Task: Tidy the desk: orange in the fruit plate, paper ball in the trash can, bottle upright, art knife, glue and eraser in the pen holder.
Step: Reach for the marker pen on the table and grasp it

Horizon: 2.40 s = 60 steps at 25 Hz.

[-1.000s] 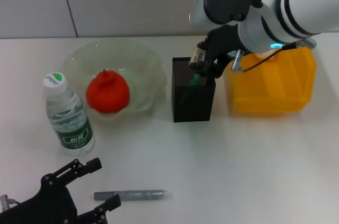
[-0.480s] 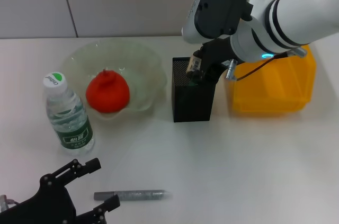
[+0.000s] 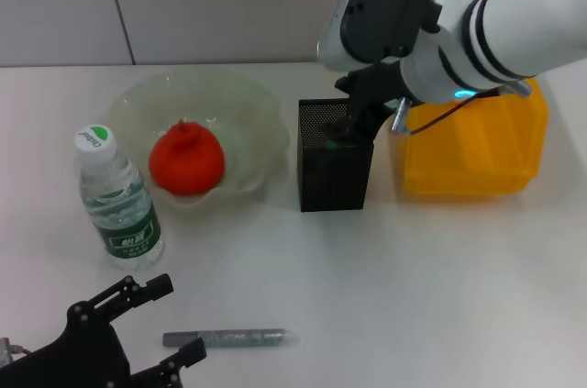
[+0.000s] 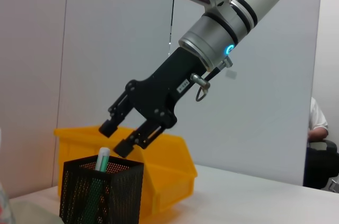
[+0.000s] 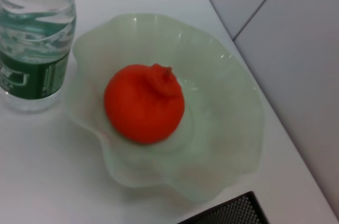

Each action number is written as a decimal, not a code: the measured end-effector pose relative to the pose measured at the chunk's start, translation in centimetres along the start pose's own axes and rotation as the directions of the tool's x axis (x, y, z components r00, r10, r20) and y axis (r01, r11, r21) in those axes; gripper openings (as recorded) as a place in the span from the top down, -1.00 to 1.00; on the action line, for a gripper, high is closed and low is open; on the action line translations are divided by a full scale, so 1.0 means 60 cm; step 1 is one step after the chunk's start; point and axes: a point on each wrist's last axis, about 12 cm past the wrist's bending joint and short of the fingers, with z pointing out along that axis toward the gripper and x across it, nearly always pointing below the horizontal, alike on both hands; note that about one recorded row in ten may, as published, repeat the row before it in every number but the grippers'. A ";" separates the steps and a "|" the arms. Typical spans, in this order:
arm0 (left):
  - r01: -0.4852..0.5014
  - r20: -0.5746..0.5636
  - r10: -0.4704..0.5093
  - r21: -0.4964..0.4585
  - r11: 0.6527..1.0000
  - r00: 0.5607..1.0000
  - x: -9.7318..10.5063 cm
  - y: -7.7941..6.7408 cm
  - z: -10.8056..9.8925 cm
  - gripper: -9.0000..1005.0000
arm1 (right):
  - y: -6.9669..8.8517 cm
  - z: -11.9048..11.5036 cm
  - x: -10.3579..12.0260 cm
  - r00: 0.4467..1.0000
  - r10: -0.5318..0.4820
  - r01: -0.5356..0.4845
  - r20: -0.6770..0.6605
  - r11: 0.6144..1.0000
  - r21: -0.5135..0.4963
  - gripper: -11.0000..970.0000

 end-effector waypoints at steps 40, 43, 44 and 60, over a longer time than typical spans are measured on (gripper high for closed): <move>-0.059 0.091 0.054 0.051 0.997 0.994 -0.028 0.008 0.016 -0.62 | 0.151 -0.152 0.382 0.603 0.432 -0.339 0.671 0.900 -0.275 -0.55; -0.070 0.076 0.064 0.072 0.995 0.995 -0.041 0.021 0.021 -0.62 | 0.172 -0.146 0.420 0.556 0.444 -0.345 0.703 0.892 -0.290 -0.56; -0.077 0.072 0.071 0.078 0.994 0.995 -0.045 0.025 0.024 -0.62 | 0.182 -0.145 0.435 0.530 0.439 -0.347 0.725 0.893 -0.287 -0.57; -0.136 -0.374 0.243 0.292 0.947 0.895 -0.170 0.090 0.077 -0.62 | 0.244 -0.091 0.480 0.603 0.497 -0.377 0.623 0.867 -0.326 -0.62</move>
